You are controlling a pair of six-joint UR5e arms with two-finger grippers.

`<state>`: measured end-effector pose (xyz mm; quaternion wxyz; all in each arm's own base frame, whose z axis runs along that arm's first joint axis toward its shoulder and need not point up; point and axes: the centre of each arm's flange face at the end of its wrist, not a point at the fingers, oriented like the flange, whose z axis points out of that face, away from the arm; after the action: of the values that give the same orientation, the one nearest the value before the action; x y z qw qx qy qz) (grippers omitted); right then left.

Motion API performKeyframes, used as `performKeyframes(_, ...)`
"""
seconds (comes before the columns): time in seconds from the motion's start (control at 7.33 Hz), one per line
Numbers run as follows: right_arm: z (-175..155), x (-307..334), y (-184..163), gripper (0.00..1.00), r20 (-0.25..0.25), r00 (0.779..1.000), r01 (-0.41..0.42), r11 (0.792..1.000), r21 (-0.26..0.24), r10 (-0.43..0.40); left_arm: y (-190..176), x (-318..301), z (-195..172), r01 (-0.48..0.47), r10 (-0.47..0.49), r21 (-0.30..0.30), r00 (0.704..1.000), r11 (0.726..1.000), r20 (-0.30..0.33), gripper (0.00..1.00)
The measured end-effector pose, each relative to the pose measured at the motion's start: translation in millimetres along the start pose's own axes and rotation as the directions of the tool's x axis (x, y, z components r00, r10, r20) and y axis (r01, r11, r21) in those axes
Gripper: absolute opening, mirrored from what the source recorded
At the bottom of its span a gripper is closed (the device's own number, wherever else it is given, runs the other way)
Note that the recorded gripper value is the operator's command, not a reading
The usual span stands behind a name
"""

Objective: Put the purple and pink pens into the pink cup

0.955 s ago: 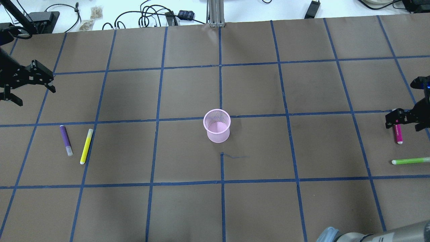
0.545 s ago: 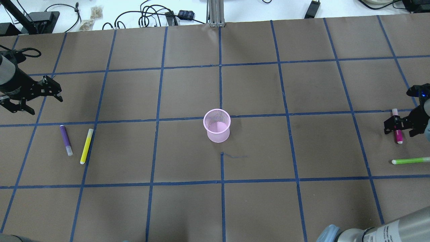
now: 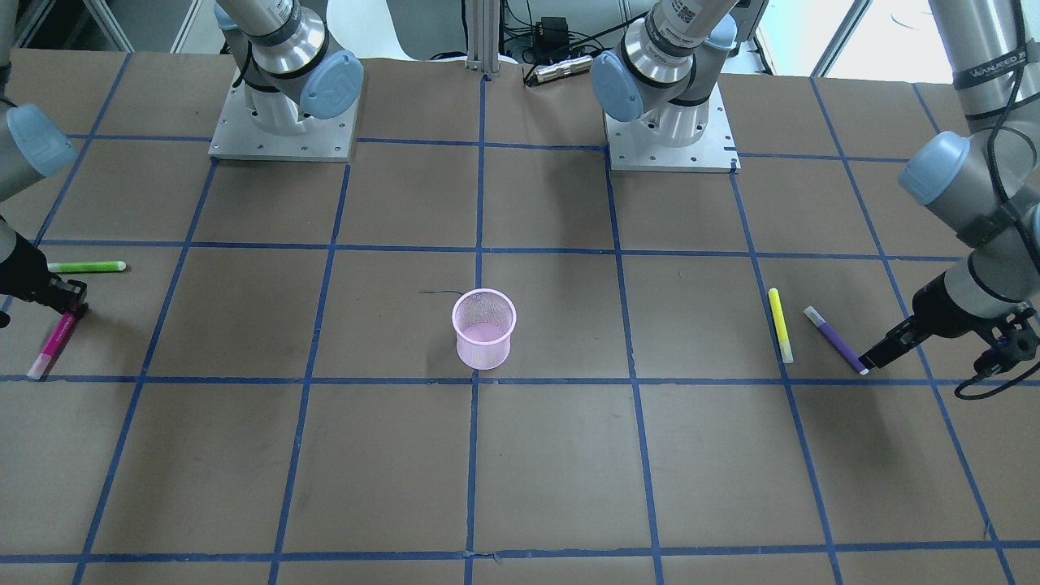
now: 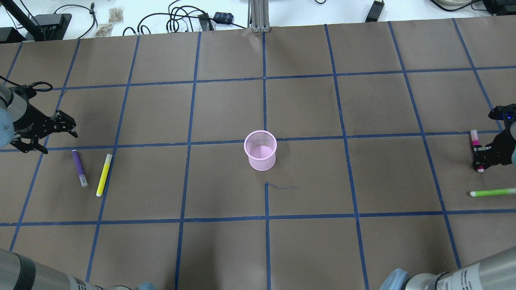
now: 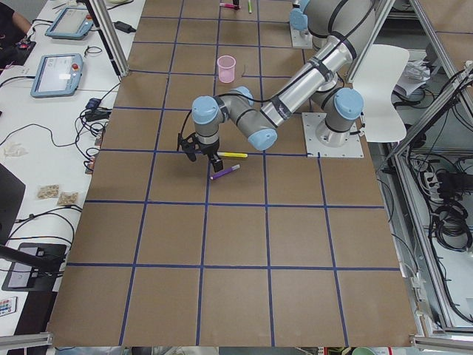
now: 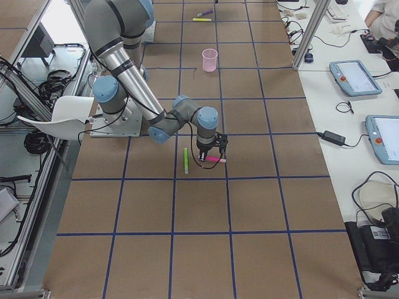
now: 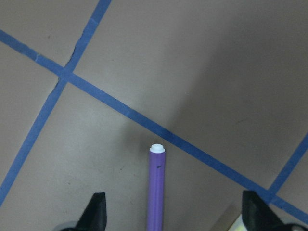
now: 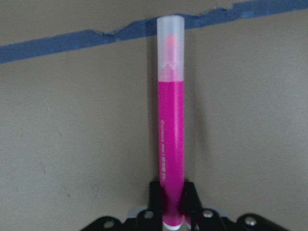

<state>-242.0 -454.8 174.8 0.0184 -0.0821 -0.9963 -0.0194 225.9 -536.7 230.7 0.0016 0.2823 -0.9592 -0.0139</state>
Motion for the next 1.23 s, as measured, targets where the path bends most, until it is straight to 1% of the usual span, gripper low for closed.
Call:
performKeyframes(0.14,-1.9,0.3,-0.1,0.0,0.0,1.0,0.0,1.0,-0.002,0.0,-2.3,-2.5,12.4,0.004,-0.004,-0.018,1.0,1.0,0.0,0.95)
performKeyframes(0.27,-14.5,1.0,-2.3,0.0,-0.004,1.0,0.002,1.0,0.005,-0.002,-4.9,-3.6,22.9,0.005,-0.005,-0.027,1.0,1.0,0.001,0.94)
performKeyframes(0.41,-40.9,-3.6,-7.2,0.0,0.003,1.0,0.009,1.0,0.013,-0.009,-9.2,-4.1,31.1,0.004,-0.004,-0.027,1.0,1.0,0.002,0.82)
performKeyframes(0.55,-70.4,-21.4,-13.6,0.0,0.044,0.999,0.022,1.0,0.011,-0.022,-12.9,-4.6,38.1,0.003,-0.003,-0.028,1.0,1.0,0.002,0.79)
performKeyframes(0.68,-94.4,-52.8,-19.4,0.0,0.106,0.994,0.017,1.0,0.006,-0.017,-14.3,-4.6,46.5,0.003,-0.003,-0.038,1.0,0.999,0.002,0.79)
performKeyframes(0.82,-117.2,-95.9,-21.6,0.0,0.159,0.987,-0.012,1.0,0.0,0.012,-14.8,-4.7,54.0,0.003,-0.003,-0.049,1.0,0.999,0.002,0.72)
performKeyframes(0.95,-139.5,-155.4,-18.5,0.0,0.214,0.975,-0.053,0.999,-0.011,0.054,-15.1,-4.7,58.9,0.002,-0.002,-0.057,1.0,0.998,0.001,0.46)
performKeyframes(1.09,-157.9,-230.0,-10.7,0.0,0.292,0.949,-0.116,0.992,-0.038,0.122,-15.5,-4.8,61.0,0.001,-0.001,-0.061,1.0,0.998,0.002,0.14)
performKeyframes(1.23,-172.4,-309.2,2.9,0.0,0.375,0.904,-0.181,0.979,-0.094,0.203,-16.1,-5.0,61.3,0.0,0.0,-0.061,1.0,0.998,0.003,0.0)
